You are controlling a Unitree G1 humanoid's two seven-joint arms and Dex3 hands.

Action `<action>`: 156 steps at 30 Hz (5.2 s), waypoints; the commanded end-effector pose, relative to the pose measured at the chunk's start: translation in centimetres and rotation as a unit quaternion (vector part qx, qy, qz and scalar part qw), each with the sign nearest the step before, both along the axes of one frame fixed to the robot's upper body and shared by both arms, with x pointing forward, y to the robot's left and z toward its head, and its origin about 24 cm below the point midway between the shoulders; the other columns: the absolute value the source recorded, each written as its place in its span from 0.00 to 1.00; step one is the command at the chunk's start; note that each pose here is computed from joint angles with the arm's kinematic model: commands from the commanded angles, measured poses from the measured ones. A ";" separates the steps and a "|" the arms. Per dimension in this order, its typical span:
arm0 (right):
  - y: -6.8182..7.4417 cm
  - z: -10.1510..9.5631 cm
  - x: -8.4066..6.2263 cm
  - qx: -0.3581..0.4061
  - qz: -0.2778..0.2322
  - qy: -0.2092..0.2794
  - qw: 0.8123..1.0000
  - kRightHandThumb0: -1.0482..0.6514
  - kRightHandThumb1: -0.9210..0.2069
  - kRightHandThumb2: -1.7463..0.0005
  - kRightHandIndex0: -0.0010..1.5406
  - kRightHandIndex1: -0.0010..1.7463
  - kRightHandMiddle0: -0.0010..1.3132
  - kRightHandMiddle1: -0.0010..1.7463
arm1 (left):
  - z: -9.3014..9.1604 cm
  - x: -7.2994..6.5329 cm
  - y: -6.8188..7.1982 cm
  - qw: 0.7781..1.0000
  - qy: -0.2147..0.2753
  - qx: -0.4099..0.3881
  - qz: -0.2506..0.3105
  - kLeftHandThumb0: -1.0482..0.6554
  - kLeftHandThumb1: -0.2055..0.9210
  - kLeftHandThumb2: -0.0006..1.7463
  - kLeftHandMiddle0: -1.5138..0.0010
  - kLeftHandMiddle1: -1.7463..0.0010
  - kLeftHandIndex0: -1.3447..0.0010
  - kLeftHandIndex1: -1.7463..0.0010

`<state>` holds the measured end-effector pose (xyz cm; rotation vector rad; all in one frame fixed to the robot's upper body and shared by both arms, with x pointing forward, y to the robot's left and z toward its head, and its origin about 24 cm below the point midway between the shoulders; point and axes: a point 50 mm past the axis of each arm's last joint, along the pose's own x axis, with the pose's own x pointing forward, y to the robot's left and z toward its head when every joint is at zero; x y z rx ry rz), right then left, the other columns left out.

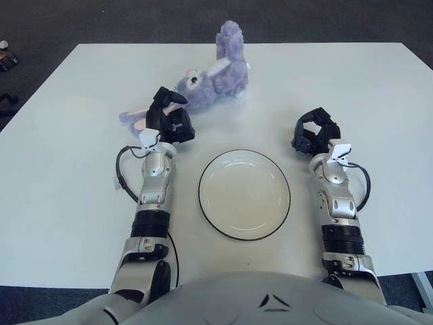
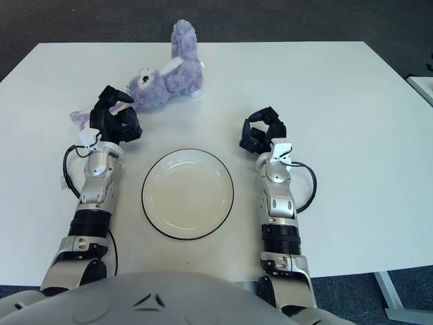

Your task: Put the doll into the plate.

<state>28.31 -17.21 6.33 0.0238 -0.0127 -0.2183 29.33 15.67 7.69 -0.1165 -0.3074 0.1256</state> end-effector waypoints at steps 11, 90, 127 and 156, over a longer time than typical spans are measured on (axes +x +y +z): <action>0.1 -2.1 -0.6 -0.004 0.011 0.061 0.998 0.35 0.42 0.34 0.82 1.00 0.39 1.00 | -2.7 -1.1 0.4 0.999 0.054 0.000 -0.002 0.32 0.41 0.79 0.14 0.00 0.51 0.00; 0.5 -5.5 -0.5 -0.018 0.082 0.123 0.989 0.36 0.37 0.38 0.81 1.00 0.36 1.00 | 9.1 3.1 3.3 0.914 -0.149 0.375 -0.031 0.20 0.75 0.37 0.82 0.66 1.00 0.55; 0.2 -6.4 -0.5 -0.031 0.115 0.147 0.982 0.36 0.39 0.36 0.81 1.00 0.37 1.00 | 13.8 9.8 -1.6 0.776 -0.102 0.612 -0.113 0.07 1.00 0.20 0.97 0.60 1.00 0.50; 0.0 -6.5 -0.9 -0.039 0.105 0.133 0.985 0.36 0.39 0.36 0.81 1.00 0.38 1.00 | 12.9 12.3 -2.7 0.721 0.021 0.672 -0.169 0.03 1.00 0.33 0.95 0.62 1.00 0.52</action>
